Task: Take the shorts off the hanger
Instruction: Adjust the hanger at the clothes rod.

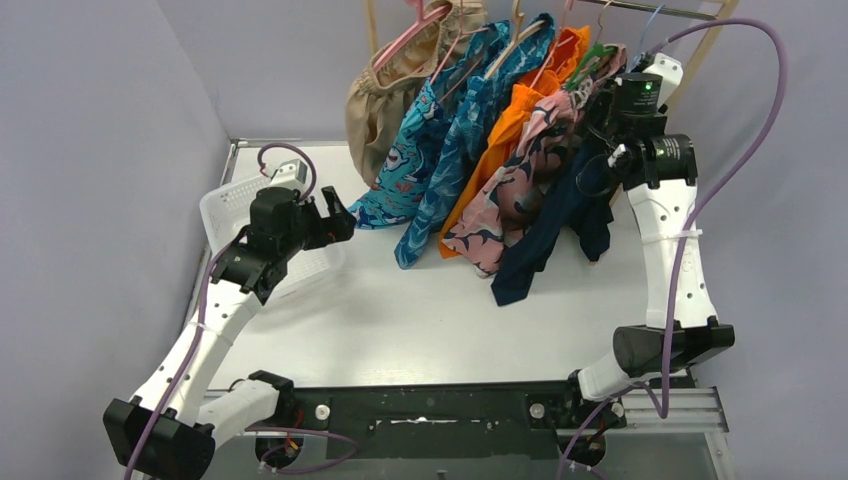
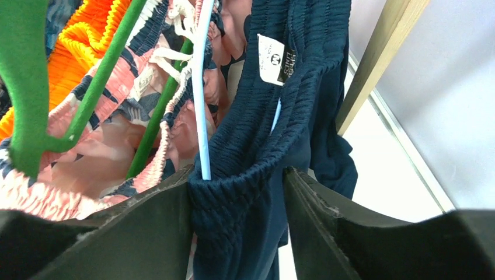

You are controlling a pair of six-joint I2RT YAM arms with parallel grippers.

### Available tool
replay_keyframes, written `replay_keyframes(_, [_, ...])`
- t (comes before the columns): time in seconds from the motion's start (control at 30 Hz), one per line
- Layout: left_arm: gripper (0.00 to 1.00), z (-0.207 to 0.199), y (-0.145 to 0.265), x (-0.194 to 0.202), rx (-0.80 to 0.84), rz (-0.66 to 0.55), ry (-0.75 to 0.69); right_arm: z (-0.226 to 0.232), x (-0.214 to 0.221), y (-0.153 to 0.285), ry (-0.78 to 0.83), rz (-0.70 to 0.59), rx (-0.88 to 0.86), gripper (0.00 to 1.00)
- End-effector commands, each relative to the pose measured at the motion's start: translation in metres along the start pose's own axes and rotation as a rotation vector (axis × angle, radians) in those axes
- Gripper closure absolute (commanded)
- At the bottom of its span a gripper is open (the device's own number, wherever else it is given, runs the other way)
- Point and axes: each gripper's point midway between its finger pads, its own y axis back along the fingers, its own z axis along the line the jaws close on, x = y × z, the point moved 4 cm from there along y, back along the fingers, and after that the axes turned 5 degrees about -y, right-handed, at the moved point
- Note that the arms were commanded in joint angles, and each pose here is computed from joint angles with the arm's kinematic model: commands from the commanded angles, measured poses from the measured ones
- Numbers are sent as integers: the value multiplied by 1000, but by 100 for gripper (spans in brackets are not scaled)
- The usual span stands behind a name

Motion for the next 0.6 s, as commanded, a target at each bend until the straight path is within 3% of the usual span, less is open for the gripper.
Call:
replay_keyframes(0.0, [8,-12,9,-18,67,-77,-6,-4,-10,-6,35,-42,35,51])
replay_keyframes(0.1, [8,-11,11,-17,64,-83,-5,-1,-12,-3,55,-48,24,80])
replay_keyframes(0.23, [8,-11,14,-17,68,-93,-1,0,-25,16,52,-108,1,96])
replay_keyframes(0.3, [8,-11,15,-18,69,-96,-1,1,-33,27,48,-139,-23,100])
replay_keyframes(0.57, [4,-13,14,-17,89,-104,3,2,-54,58,57,-230,-95,100])
